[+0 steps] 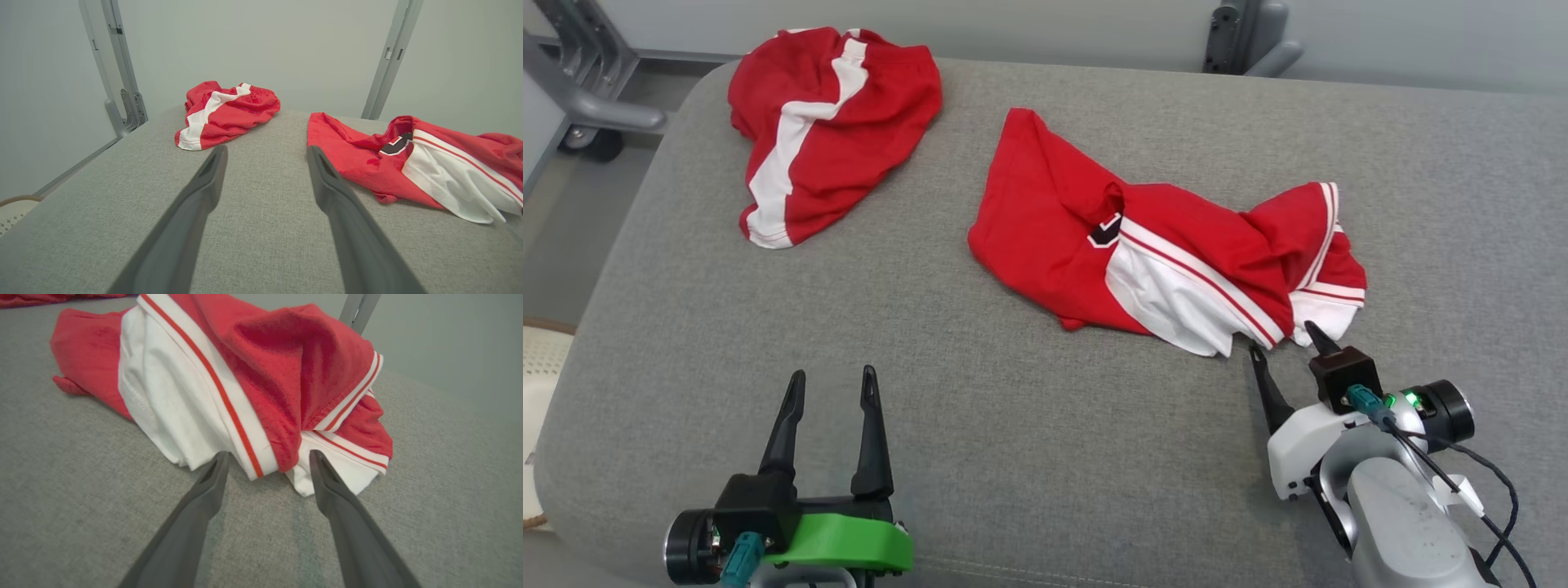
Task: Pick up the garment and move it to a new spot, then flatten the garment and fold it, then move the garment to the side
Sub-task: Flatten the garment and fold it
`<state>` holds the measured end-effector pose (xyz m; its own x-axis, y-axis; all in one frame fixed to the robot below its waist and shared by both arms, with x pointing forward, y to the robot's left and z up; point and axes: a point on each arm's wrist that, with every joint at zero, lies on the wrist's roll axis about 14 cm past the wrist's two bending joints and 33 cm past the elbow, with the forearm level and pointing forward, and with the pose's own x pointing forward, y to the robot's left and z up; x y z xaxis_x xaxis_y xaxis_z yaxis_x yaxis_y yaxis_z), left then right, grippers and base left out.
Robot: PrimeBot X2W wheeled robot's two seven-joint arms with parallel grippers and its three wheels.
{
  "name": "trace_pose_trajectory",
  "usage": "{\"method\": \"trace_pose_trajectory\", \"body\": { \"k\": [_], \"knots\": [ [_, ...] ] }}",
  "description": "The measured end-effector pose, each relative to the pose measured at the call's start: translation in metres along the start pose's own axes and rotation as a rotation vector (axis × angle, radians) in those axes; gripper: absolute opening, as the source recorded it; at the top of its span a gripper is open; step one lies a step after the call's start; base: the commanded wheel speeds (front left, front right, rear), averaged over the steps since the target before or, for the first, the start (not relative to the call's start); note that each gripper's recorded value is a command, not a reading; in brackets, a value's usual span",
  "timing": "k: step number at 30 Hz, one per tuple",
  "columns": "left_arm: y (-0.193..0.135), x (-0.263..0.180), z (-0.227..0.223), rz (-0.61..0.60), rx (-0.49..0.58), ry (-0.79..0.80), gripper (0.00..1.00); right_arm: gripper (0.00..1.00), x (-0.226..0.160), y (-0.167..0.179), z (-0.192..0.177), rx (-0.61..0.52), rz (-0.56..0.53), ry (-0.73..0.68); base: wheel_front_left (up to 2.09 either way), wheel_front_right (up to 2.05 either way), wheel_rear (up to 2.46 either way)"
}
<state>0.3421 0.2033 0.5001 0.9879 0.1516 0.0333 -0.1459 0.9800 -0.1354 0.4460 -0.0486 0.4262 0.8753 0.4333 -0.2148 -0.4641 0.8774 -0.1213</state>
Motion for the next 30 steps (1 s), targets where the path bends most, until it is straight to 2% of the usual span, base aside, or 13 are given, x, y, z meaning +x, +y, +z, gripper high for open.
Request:
{"method": "trace_pose_trajectory", "body": {
  "k": [4,6,7,8,9,14,25,30],
  "knots": [
    [0.013,-0.006,-0.003,0.049,0.005,0.014,1.0,1.0,0.016,0.006,-0.007,-0.022,0.025,0.029,0.0,0.0,0.0],
    [0.022,-0.009,-0.005,0.08,0.008,0.025,1.0,0.39,0.025,0.012,-0.011,-0.034,0.047,0.045,0.0,0.0,0.0],
    [0.024,-0.01,-0.006,0.087,0.01,0.029,1.0,0.35,0.028,0.013,-0.011,-0.034,0.051,0.046,0.0,0.0,0.0],
    [0.026,-0.011,-0.007,0.094,0.011,0.032,1.0,0.11,0.03,0.014,-0.012,-0.039,0.054,0.048,0.0,0.0,0.0],
    [0.027,-0.011,-0.008,0.101,0.013,0.035,1.0,0.0,0.032,0.013,-0.013,-0.036,0.053,0.05,0.0,0.0,0.0],
    [0.027,-0.011,-0.01,0.099,0.02,0.041,1.0,0.0,0.035,0.007,0.002,-0.02,0.033,0.001,0.0,0.0,0.0],
    [0.007,-0.005,-0.011,0.028,0.01,0.036,1.0,0.0,0.017,0.012,0.106,0.035,0.043,-0.33,0.0,0.0,0.0],
    [-0.003,-0.001,-0.012,-0.003,0.006,0.039,1.0,0.0,0.025,0.011,0.138,-0.025,0.06,-0.398,0.0,0.0,0.0]
  ]
}}
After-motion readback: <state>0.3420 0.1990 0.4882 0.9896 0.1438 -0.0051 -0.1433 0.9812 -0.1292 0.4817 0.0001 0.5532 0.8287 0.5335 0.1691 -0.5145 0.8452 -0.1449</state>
